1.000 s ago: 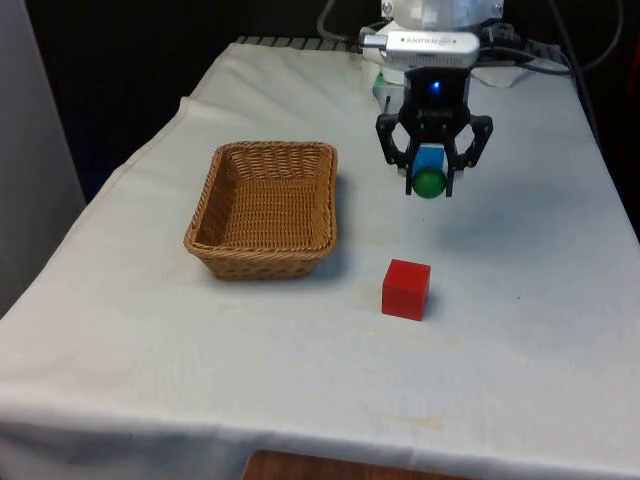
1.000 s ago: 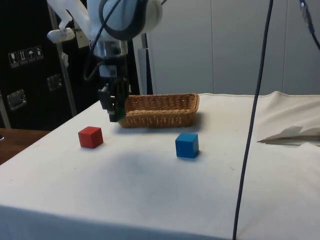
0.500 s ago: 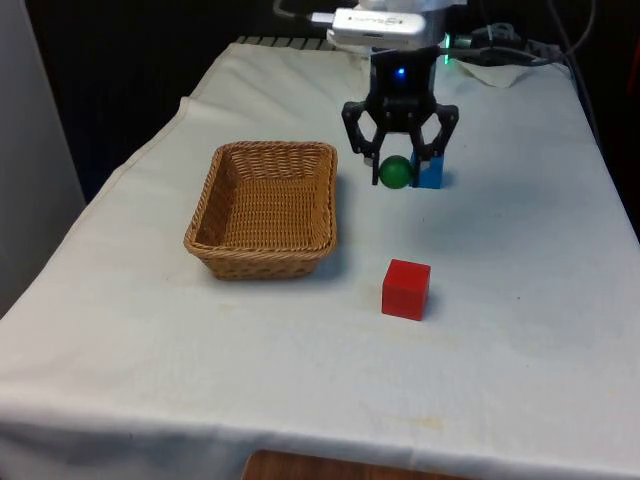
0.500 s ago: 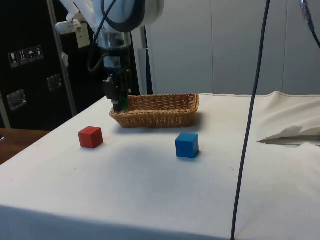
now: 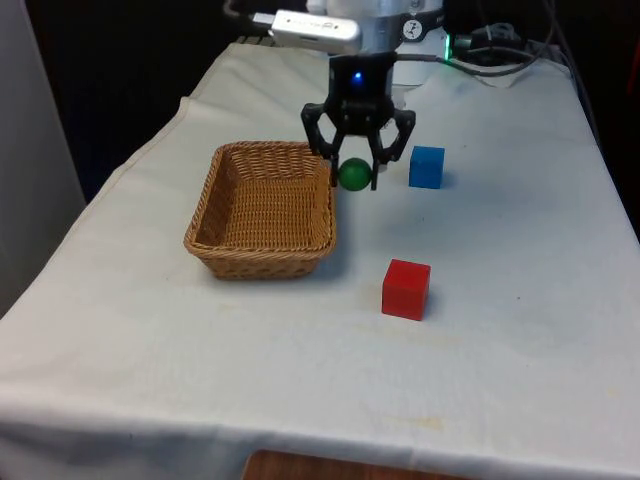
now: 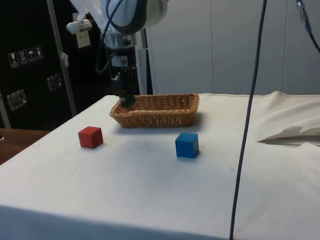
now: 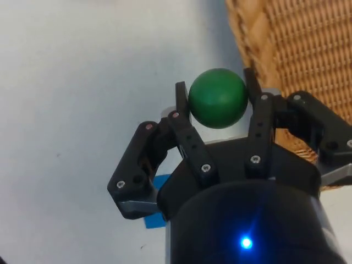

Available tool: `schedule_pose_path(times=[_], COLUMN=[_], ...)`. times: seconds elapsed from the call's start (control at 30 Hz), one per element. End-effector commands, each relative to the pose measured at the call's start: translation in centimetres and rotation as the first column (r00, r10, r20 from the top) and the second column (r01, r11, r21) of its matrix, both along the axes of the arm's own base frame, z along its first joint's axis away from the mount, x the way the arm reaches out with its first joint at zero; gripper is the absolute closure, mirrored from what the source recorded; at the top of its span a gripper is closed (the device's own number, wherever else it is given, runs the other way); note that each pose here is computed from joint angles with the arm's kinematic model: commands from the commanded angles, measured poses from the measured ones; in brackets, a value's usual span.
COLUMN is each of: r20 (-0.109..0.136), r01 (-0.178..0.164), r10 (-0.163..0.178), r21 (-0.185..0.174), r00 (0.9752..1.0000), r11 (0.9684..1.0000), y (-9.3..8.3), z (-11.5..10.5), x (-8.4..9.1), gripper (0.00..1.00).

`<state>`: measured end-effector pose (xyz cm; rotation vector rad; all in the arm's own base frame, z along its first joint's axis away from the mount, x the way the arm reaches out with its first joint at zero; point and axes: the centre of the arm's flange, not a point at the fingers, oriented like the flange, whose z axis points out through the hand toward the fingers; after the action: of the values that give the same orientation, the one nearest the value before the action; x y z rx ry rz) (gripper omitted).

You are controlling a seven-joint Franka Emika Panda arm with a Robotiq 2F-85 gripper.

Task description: Place all non-red objects into the basket.

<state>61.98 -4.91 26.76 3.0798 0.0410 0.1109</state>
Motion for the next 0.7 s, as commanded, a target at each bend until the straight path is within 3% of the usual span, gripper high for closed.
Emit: schedule_pose_path(times=[0.0,0.67], r20=[0.001,-0.013], r01=[-0.003,0.016], r10=[0.003,-0.017], r21=[0.003,-0.071], r00=[1.0,0.9998], r11=[1.0,0.9973], y=[-0.4,-6.1], z=[-0.2,-3.5], x=[0.2,0.7], gripper=[1.0,1.0])
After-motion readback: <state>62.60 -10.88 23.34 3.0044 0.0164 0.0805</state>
